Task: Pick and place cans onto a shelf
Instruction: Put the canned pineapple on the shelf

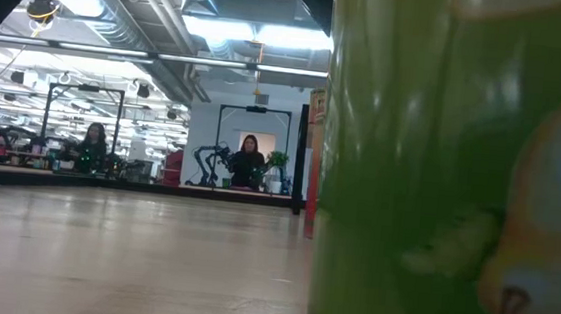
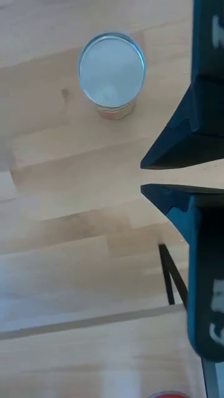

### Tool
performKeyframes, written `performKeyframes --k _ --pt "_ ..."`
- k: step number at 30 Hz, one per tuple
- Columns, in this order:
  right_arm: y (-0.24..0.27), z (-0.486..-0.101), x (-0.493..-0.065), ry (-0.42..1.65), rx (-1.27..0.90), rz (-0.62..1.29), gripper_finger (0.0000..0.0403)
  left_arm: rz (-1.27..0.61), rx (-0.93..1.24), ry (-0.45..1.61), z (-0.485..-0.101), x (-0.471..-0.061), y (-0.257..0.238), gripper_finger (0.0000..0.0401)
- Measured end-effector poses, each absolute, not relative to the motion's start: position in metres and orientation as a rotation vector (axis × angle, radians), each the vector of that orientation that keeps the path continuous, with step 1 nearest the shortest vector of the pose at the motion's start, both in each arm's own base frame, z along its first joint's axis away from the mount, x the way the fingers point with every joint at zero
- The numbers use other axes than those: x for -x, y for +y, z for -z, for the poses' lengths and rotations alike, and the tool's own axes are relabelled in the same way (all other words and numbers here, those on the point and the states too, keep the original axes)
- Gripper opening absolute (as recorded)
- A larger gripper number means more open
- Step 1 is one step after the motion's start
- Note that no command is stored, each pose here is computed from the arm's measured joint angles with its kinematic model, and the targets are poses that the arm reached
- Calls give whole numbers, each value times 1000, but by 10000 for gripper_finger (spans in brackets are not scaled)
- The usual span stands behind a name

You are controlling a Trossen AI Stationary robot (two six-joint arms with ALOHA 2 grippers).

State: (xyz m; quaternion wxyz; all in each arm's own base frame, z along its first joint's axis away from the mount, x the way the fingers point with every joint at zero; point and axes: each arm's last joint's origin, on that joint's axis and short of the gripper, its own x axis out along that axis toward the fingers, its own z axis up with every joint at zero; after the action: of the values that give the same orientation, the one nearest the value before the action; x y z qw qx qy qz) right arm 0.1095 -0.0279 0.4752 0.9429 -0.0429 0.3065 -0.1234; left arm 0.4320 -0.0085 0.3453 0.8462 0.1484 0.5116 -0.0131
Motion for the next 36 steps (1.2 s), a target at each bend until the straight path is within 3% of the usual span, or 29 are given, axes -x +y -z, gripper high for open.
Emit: performKeyframes --k 4,9,16,24,30,36 --pt "-28 -475 -110 624 85 244 3 29 -308 1081 -345 -432 -9 41" --pt "-23 -472 -113 619 24 56 3 131 -246 1144 -342 -425 -11 41" --pt "-26 -442 -137 738 -89 -20 8 198 -123 1209 -356 -404 -12 41" --pt "-35 -403 -179 849 -148 -21 9 144 -64 1181 -390 -371 -11 41" --pt "-29 -375 -211 936 -178 -156 10 92 -69 1124 -418 -343 -9 41" --pt "-11 -354 -230 1023 -75 -308 4 31 -85 1100 -439 -315 -8 41"
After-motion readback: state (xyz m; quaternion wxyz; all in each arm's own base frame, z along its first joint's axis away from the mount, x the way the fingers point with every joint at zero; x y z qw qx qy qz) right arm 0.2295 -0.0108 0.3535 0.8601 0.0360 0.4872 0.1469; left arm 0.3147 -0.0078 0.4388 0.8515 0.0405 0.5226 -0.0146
